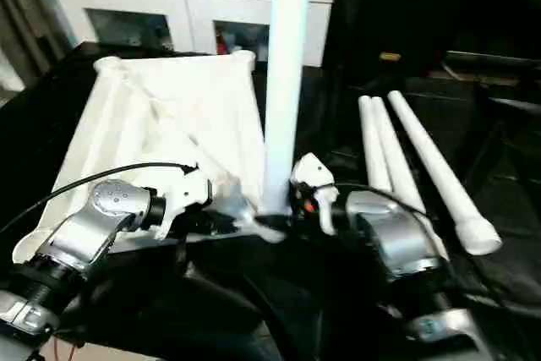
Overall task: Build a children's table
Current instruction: Rotate leg to tighten
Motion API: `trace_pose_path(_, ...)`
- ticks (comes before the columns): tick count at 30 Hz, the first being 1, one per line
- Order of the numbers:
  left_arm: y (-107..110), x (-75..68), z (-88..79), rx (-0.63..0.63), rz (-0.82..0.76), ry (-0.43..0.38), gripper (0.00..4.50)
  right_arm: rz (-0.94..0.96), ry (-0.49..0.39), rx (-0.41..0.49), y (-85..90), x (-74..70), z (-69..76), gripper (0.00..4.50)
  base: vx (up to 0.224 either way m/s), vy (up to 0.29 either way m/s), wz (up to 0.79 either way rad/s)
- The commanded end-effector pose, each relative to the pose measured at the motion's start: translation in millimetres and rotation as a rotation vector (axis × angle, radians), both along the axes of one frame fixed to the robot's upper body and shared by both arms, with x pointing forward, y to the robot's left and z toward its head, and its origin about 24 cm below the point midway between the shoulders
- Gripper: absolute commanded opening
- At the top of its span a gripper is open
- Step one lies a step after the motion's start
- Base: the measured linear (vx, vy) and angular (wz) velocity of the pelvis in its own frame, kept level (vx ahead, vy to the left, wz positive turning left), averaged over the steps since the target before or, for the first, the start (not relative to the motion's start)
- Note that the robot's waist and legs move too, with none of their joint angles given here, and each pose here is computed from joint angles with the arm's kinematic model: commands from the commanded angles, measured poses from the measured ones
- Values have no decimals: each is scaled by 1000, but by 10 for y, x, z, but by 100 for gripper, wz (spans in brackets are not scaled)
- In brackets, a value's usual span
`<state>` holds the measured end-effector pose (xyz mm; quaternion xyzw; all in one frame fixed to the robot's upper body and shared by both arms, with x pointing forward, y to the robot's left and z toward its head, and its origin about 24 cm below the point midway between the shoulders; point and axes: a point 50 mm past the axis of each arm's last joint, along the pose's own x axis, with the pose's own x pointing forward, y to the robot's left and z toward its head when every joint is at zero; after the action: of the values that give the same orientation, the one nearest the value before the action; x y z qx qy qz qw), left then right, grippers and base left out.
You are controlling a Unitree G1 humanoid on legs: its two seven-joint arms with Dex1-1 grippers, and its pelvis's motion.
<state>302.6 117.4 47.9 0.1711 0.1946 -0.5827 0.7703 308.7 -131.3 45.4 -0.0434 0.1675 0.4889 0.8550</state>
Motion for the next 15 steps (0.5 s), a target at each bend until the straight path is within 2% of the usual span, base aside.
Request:
trace_pose_path(1, -158, 51, 76, -41, 10, -33, 0, -130, 25, -36, -8, 81, -102, 273, 0, 0, 0)
trace_pose_path(4, -312, 237, 86, -43, 222, -77, 0, -338, 51, -14, 140, 224, -183, 272, 0, 0, 0)
trace_pose_path(5, -312, 237, 86, -43, 222, -77, 0, -338, 51, -14, 140, 224, -183, 272, 0, 0, 0)
trace_pose_path(7, -412, 309, 119, -70, 321, -90, 0, -400, 61, -19, 252, 265, -218, 272, 0, 0, 0)
trace_pose_path(12, -603, 288, 156, -110, 322, -92, 0, -412, 63, 24, 443, 279, -219, 272, 0, 0, 0)
trace_pose_path(13, -635, 269, 157, -115, 304, -91, 0, -404, 67, 38, 482, 277, -214, 328, 0, 0, 0)
trace_pose_path(15, -646, 244, 141, -111, 278, -92, 0, -393, 76, 62, 529, 284, -197, 342, 0, 0, 0)
